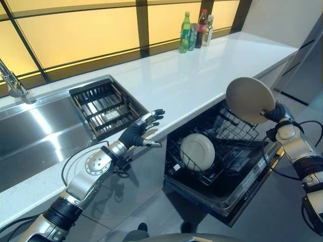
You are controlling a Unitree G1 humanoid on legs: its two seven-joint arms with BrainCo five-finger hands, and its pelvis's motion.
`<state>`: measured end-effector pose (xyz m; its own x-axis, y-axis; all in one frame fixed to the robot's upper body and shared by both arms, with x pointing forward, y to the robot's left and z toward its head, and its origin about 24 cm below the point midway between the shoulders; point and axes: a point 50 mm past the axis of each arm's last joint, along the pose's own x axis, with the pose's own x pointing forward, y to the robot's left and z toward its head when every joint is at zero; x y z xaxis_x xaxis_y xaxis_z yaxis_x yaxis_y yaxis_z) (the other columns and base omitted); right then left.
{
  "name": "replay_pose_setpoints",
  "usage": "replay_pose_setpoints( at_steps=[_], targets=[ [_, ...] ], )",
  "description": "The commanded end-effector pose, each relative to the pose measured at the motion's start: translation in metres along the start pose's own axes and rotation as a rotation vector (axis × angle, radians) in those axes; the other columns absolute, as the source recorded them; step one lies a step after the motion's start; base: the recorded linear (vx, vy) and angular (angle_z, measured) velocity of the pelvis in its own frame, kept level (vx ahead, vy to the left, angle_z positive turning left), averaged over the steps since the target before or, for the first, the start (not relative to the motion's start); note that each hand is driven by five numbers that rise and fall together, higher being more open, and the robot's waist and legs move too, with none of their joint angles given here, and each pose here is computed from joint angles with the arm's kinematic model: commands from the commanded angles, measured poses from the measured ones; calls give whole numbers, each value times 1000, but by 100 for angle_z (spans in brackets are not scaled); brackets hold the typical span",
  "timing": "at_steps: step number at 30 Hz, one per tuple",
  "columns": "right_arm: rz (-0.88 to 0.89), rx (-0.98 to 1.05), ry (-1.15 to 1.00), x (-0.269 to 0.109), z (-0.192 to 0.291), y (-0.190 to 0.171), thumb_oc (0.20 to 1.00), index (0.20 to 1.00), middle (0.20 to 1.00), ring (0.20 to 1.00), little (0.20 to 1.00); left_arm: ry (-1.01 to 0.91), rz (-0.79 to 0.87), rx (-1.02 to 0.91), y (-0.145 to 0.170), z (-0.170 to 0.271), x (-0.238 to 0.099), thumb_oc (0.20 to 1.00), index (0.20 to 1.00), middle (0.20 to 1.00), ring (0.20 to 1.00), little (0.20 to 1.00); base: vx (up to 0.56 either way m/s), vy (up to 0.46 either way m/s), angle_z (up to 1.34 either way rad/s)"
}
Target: Pick up plates and place into dishwasher.
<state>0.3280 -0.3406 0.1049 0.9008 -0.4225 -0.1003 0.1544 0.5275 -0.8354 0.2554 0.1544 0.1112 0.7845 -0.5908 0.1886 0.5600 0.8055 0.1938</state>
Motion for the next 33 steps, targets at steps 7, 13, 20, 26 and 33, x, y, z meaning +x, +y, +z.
replay_pose_setpoints(
  at_steps=[7, 13, 20, 26, 33],
  targets=[
    [-74, -95, -2, 20, 29, -53, 200, 200, 200, 200, 200, -330, 65, 17, 15, 62, 12, 1000, 1000, 1000, 1000, 1000, -102, -78, 2],
    [-54, -162, 33, 27, 40, -68, 200, 200, 200, 200, 200, -385, 59, 25, 20, 76, 15, 1000, 1000, 1000, 1000, 1000, -91, -47, 3],
    [2, -220, 38, 31, 52, -74, 200, 200, 200, 200, 200, -418, 83, 29, 25, 84, 20, 1000, 1000, 1000, 1000, 1000, -66, -34, 4],
    [44, -265, 9, 33, 66, -75, 200, 200, 200, 200, 200, -440, 102, 31, 30, 90, 22, 1000, 1000, 1000, 1000, 1000, -45, -16, 0],
    [91, -329, -32, 34, 80, -76, 200, 200, 200, 200, 200, -452, 112, 26, 33, 94, 22, 1000, 1000, 1000, 1000, 1000, -20, -5, 0]
  ],
)
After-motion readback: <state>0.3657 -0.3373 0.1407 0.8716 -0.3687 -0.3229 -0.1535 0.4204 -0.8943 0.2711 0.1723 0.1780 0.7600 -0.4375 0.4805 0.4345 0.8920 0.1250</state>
